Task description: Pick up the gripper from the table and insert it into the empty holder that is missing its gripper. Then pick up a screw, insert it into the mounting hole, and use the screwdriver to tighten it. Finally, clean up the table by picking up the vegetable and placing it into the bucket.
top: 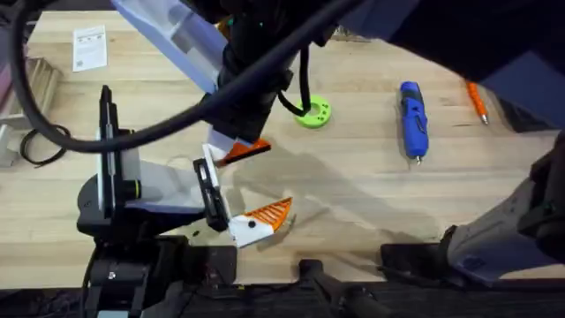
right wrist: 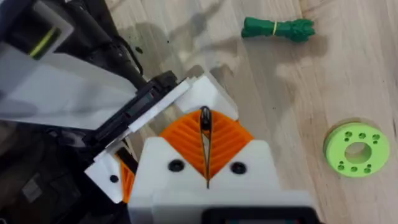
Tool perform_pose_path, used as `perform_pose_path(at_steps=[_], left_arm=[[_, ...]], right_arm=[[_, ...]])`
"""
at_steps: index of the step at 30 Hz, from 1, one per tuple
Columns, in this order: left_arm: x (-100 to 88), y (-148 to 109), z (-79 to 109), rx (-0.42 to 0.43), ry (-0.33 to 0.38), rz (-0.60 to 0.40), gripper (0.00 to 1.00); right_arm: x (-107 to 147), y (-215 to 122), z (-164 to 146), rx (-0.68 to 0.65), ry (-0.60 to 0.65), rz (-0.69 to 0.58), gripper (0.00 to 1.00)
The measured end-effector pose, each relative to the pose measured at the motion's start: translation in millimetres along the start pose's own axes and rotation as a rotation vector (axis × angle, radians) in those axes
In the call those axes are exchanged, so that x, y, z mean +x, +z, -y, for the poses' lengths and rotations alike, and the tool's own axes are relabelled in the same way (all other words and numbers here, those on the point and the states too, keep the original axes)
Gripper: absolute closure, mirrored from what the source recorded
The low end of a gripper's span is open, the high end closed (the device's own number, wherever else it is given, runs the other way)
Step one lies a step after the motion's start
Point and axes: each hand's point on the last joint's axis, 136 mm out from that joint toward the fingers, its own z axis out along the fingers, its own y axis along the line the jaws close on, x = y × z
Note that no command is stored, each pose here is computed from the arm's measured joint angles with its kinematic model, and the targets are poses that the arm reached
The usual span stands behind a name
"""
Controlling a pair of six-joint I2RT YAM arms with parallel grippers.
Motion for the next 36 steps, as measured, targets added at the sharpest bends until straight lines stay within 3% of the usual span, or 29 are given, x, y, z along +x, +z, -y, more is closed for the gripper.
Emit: perform_pose_path(at_steps=[36], left_arm=[[0.1, 0.0, 0.0, 0.000, -0.008, 0.000, 0.016]], right_arm=[[-1.7, 15.2, 1.3, -0.019, 0.018, -0.028, 0.996]])
